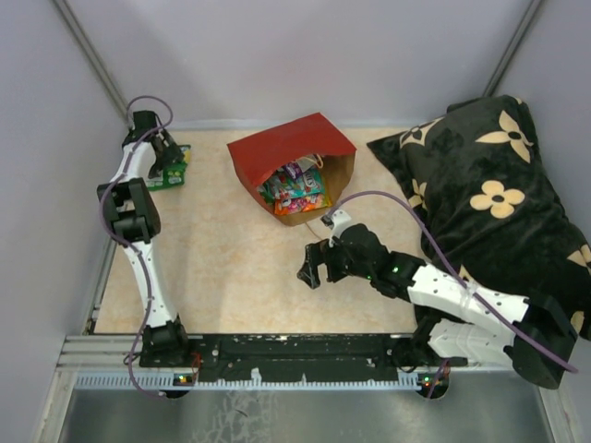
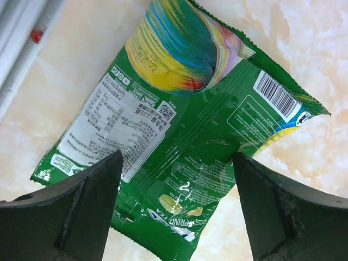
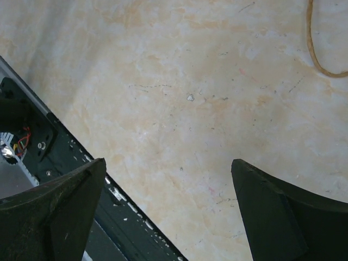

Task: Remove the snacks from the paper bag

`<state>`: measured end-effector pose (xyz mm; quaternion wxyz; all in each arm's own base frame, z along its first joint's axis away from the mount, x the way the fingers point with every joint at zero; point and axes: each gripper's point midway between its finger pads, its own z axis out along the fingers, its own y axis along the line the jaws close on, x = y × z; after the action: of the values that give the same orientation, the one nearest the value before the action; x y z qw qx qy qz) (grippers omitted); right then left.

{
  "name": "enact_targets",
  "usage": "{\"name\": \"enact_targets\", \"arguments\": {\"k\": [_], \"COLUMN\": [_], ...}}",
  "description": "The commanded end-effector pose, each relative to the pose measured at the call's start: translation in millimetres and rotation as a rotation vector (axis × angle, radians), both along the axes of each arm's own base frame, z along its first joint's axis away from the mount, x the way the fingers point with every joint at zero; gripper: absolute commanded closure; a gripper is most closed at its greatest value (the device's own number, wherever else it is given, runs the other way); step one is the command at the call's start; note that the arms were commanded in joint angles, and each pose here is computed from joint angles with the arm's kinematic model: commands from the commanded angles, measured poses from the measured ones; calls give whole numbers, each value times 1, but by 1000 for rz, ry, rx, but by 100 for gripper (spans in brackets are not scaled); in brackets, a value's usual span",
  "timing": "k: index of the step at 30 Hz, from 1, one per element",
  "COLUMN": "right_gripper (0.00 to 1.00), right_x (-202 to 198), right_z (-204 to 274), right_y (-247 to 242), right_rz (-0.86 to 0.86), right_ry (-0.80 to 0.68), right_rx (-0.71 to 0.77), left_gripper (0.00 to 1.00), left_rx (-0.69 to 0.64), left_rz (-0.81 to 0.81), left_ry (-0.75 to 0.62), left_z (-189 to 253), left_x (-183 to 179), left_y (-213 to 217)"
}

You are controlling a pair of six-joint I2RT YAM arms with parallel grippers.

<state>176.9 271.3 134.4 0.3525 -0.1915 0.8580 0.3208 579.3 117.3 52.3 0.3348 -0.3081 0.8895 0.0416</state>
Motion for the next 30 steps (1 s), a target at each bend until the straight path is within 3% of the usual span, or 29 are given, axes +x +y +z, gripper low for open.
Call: {"name": "enact_targets", "arguments": {"k": [1, 4, 8, 12, 15, 19, 22, 25, 30], "right_gripper": [1, 1, 1, 6, 9, 13, 28, 44, 46], "right_x": [10, 10, 26, 81, 111, 145, 167, 182, 196], "right_z": [25, 28, 51, 75, 87, 91, 83, 66, 42], "right_y": [19, 22, 17, -10, -11, -3, -6, -9, 1], "right_rz": [51, 47, -27, -187, -257, -400, -537, -678, -838], "right_ry": [-58, -55, -26, 70, 102, 200, 267, 302, 311], "right_rx": [73, 105, 276, 510, 606, 763, 856, 844, 800], "left_gripper": [10, 2, 0, 0, 0, 0, 0, 0, 0], "left_rx": [17, 12, 55, 101, 75, 39, -20, -107, -243], "left_rz": [-89, -199, -245, -295, -351, -433, -462, -484, -532], "left_ry": [2, -94, -240, -392, -498, -528, -533, -548, -586], "left_z": [-1, 37, 116, 203, 242, 236, 223, 213, 199], "left_x": [4, 14, 13, -10, -45, -92, -119, -144, -177], "left_y": [11, -4, -25, -64, -109, -171, -198, -211, -237]}}
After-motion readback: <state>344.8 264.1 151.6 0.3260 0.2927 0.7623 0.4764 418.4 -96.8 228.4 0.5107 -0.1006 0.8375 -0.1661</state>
